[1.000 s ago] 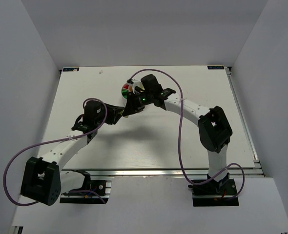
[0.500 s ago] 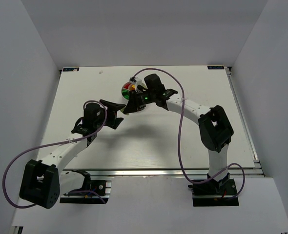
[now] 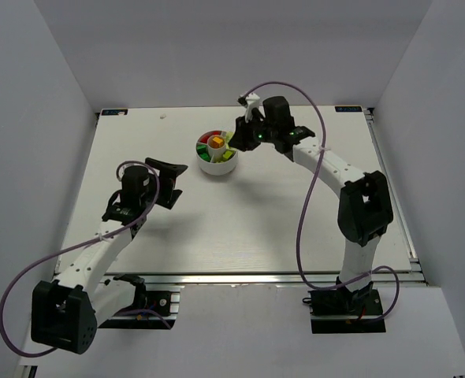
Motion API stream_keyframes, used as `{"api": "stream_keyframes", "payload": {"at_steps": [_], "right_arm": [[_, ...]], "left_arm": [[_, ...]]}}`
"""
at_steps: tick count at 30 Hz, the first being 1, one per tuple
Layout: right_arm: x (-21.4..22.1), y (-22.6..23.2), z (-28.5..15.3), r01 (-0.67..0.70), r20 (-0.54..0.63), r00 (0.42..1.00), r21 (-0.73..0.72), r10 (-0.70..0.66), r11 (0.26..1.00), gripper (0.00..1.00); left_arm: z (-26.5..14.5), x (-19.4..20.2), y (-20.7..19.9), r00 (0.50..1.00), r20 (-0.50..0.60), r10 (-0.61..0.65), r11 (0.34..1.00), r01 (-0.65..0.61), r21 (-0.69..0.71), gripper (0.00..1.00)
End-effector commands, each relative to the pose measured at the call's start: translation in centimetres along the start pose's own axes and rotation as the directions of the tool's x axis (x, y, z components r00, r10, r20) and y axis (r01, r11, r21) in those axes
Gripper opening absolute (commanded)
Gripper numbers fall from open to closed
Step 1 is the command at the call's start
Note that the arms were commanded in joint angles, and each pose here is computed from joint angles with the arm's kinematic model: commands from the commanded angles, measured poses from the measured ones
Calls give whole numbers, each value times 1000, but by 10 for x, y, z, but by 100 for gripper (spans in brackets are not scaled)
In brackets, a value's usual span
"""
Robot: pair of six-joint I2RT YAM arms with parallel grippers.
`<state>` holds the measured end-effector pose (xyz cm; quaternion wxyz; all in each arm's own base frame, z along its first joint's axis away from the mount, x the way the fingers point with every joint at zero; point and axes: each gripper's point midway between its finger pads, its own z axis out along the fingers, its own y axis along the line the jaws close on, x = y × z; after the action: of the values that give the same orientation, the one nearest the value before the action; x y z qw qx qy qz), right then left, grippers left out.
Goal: Sort the legos into containers by color
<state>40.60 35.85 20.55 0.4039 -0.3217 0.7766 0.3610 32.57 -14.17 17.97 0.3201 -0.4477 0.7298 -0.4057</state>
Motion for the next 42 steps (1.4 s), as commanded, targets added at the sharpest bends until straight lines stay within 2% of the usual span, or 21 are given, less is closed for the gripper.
{"api": "stream_keyframes", "payload": {"at_steps": [1, 10, 18, 24, 28, 38, 42], "right_arm": [[-39, -43, -10, 182, 58, 980, 146, -193, 972, 0], [-47, -75, 24, 236, 49, 968, 160, -246, 959, 0], [-30, -83, 45, 227, 33, 972, 123, -232, 966, 6], [-23, -86, 52, 226, 22, 973, 112, -230, 968, 15], [-21, -88, 57, 227, 20, 973, 110, -231, 968, 25], [-17, -101, 67, 228, 16, 972, 145, -233, 963, 38], [-16, -101, 67, 226, 15, 973, 143, -230, 964, 51]], "left_arm": [[-12, -11, 3, 998, 37, 47, 999, -46, -18, 98], [-26, -11, 28, 998, 51, 34, 998, -31, -45, 98], [-33, -11, 45, 998, 57, 27, 997, -22, -74, 98], [-33, -10, 50, 998, 54, 23, 996, -18, -85, 98], [-32, -11, 51, 998, 54, 26, 996, -21, -90, 98], [-35, -10, 55, 998, 53, 19, 995, -14, -102, 98], [-36, -11, 56, 998, 59, 12, 995, -6, -101, 98]]}}
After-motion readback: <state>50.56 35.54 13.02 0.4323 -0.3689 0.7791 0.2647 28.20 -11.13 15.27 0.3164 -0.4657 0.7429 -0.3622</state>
